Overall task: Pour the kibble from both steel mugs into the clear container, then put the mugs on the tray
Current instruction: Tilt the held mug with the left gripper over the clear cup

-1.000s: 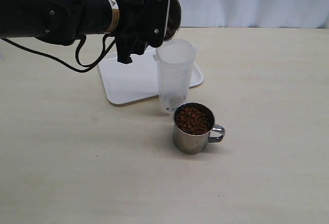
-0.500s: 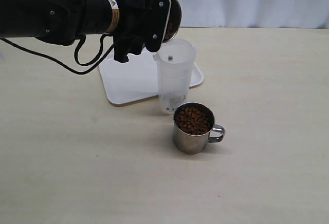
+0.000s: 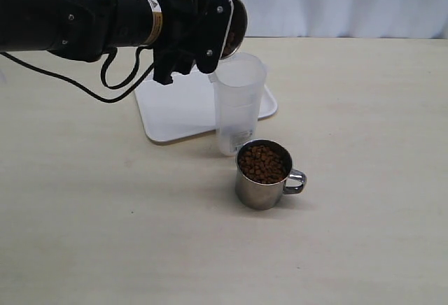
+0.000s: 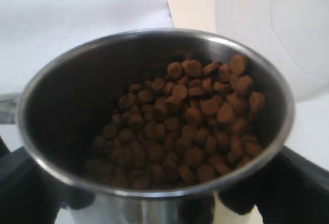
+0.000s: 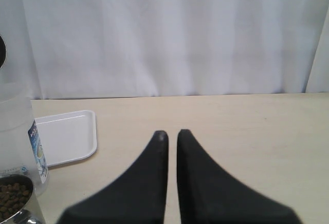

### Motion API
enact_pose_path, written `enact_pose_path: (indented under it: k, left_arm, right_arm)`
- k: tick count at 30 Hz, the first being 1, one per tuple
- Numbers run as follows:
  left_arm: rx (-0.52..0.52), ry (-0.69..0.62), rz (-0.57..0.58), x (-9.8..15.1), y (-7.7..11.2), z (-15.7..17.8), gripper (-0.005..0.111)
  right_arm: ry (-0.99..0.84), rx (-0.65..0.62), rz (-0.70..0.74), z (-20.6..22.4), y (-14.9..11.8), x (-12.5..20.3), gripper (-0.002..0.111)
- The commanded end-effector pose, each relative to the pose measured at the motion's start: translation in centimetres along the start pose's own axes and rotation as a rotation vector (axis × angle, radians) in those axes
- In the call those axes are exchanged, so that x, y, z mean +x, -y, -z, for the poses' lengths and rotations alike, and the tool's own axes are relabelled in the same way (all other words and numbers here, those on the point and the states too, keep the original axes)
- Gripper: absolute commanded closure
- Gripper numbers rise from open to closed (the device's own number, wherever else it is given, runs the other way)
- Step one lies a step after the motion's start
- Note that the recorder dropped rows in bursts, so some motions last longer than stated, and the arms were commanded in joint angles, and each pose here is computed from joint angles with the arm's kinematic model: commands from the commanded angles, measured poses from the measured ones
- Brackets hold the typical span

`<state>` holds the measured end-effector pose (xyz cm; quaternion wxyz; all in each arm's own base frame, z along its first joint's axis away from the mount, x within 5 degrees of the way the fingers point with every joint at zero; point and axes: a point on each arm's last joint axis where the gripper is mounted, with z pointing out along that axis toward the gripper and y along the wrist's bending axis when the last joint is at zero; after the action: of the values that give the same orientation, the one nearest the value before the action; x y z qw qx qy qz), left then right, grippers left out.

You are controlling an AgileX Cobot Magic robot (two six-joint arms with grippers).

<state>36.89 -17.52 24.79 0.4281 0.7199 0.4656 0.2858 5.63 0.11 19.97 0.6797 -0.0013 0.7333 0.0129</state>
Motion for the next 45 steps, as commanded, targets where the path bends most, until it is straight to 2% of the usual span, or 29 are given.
enact_pose_path:
  k: [1, 3, 6, 13, 17, 45]
  left_arm:
    - [-0.027, -0.039, 0.014, 0.3, -0.7, 0.2, 0.107]
    - [-0.038, -0.074, 0.027, 0.0, -0.8, 0.3, 0.107]
    - [-0.040, -0.058, 0.015, -1.0, -0.8, 0.3, 0.107]
    - [-0.045, -0.076, 0.010, -0.9, -0.8, 0.4, 0.107]
    - [-0.055, -0.100, -0.029, -1.8, -0.9, 0.5, 0.107]
    - [-0.064, -0.140, -0.023, -1.5, -1.0, 0.5, 0.107]
  right_arm:
    - [0.001, -0.002, 0.010, 0.0, 0.0, 0.1, 0.103]
    - [0.001, -0.002, 0.010, 0.0, 0.0, 0.1, 0.103]
    - [0.001, -0.002, 0.010, 0.0, 0.0, 0.1, 0.103]
    - [0.001, -0.002, 0.010, 0.0, 0.0, 0.1, 0.103]
    - [0.001, -0.002, 0.010, 0.0, 0.0, 0.1, 0.103]
    - [0.001, -0.002, 0.010, 0.0, 0.0, 0.1, 0.103]
